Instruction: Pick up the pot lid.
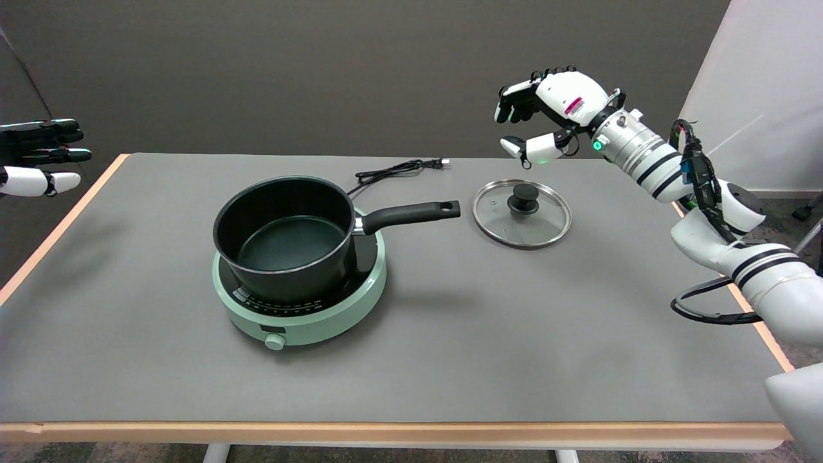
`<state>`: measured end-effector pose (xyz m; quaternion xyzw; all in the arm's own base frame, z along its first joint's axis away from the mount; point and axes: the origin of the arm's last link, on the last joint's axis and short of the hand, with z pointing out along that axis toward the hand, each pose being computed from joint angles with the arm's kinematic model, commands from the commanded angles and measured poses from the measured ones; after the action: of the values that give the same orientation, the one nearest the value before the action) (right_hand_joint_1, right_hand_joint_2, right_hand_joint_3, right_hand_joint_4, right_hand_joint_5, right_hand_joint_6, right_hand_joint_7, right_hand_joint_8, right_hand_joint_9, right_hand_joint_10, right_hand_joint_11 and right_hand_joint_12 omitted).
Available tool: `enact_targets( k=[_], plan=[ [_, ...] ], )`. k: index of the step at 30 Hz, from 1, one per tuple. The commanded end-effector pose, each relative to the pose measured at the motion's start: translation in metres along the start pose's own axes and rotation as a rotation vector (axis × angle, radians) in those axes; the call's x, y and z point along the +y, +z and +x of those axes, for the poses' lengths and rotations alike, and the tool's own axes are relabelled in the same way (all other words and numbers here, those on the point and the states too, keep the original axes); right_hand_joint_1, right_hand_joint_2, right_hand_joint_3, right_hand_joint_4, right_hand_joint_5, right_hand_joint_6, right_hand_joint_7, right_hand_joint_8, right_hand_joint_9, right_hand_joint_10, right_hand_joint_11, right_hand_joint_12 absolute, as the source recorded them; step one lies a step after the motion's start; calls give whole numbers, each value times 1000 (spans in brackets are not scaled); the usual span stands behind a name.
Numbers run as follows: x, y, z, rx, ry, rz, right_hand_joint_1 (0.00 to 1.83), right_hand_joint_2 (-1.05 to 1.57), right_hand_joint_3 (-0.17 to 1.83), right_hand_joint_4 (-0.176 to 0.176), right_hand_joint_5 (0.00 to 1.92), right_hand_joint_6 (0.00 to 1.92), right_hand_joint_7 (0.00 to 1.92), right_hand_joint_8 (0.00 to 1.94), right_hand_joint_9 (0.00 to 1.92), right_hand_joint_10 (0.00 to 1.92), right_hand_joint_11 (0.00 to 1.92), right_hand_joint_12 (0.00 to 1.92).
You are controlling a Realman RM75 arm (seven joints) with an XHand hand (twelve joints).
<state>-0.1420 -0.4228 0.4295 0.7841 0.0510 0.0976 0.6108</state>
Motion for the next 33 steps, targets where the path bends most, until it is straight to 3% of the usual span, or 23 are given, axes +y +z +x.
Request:
enact_targets(
  k=[1, 18, 33],
  plan=[
    [-2, 0, -1, -3, 0, 7, 813, 710, 761, 116, 756, 738, 956, 520, 857, 790, 603, 1291],
    [4, 2, -47, -176, -57, -24, 830, 691, 780, 109, 747, 665, 925, 447, 844, 773, 596, 1301],
    [13, -3, -61, -209, -39, -64, 836, 682, 789, 97, 740, 614, 907, 414, 837, 764, 594, 1305]
  ],
)
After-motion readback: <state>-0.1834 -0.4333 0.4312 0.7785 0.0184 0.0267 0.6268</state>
